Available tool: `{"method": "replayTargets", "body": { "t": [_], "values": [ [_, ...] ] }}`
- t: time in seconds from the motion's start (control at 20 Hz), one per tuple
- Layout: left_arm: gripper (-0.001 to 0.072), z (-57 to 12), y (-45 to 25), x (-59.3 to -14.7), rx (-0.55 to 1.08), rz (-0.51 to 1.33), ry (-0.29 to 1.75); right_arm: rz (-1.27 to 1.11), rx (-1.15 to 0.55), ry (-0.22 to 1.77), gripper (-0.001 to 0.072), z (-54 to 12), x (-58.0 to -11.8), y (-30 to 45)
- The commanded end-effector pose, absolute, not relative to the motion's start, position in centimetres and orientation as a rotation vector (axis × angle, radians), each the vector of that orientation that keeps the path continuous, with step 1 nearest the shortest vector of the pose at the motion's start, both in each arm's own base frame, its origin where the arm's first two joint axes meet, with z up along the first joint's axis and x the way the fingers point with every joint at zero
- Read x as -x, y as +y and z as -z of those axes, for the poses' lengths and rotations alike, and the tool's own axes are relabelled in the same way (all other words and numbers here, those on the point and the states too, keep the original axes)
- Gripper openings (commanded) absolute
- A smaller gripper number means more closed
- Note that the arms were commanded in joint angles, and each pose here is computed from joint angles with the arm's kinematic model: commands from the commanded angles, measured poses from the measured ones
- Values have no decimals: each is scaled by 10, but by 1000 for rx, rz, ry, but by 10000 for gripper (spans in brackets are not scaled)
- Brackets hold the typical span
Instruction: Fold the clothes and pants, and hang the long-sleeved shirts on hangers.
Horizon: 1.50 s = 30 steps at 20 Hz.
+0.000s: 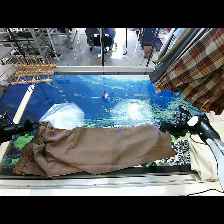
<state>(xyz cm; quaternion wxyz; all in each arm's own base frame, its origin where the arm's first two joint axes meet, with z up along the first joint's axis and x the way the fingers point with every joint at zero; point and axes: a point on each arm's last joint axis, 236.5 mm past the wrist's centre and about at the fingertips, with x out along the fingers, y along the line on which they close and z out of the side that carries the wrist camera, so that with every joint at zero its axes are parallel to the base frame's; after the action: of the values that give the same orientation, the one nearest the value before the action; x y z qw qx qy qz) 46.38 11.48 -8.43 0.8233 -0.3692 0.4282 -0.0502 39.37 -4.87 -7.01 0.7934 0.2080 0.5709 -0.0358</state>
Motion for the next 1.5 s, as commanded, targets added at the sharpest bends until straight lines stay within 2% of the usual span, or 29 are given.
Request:
{"method": "replayTargets", "body": {
  "t": [0.0, 0.15, 0.3, 0.35, 0.4, 0.45, 0.5, 0.65, 0.85, 1.0, 1.2, 1.35, 1.45],
  "values": [
    [10, 83, 118, -465, 774, 106, 904, 5, -510, 1313, 670, 80, -393, -57],
    [10, 71, 114, -469, 758, 149, 892, -69, -500, 1339, 670, 93, -387, -59],
    [9, 55, 107, -473, 750, 207, 885, -99, -518, 1283, 667, 103, -404, -55],
    [9, 52, 106, -474, 748, 219, 884, -127, -559, 1260, 633, 105, -411, -47],
    [9, 48, 104, -474, 752, 232, 881, -174, -591, 1238, 498, 105, -418, -35],
    [9, 42, 99, -474, 770, 254, 874, -239, -601, 1210, 207, 102, -424, -22],
    [9, 30, 94, -475, 801, 286, 854, -280, -593, 1186, 27, 96, -428, -15],
    [7, -44, 91, -479, 906, 373, 681, -355, -524, 1102, 20, 42, -442, -10],
    [5, -213, 123, -457, 922, 413, 257, -350, -338, 781, 20, -122, -464, -23],
    [6, -359, 133, -397, 889, 465, -130, -274, -184, 517, 20, -259, -444, -31],
    [6, -528, 135, -282, 819, 570, -636, -34, 33, 152, 20, -420, -375, -61],
    [6, -604, 130, -199, 747, 644, -906, 120, 151, -66, 19, -502, -314, -72],
    [7, -621, 125, -178, 668, 627, -943, 178, 194, -137, 20, -526, -288, -73]
  ]
}}
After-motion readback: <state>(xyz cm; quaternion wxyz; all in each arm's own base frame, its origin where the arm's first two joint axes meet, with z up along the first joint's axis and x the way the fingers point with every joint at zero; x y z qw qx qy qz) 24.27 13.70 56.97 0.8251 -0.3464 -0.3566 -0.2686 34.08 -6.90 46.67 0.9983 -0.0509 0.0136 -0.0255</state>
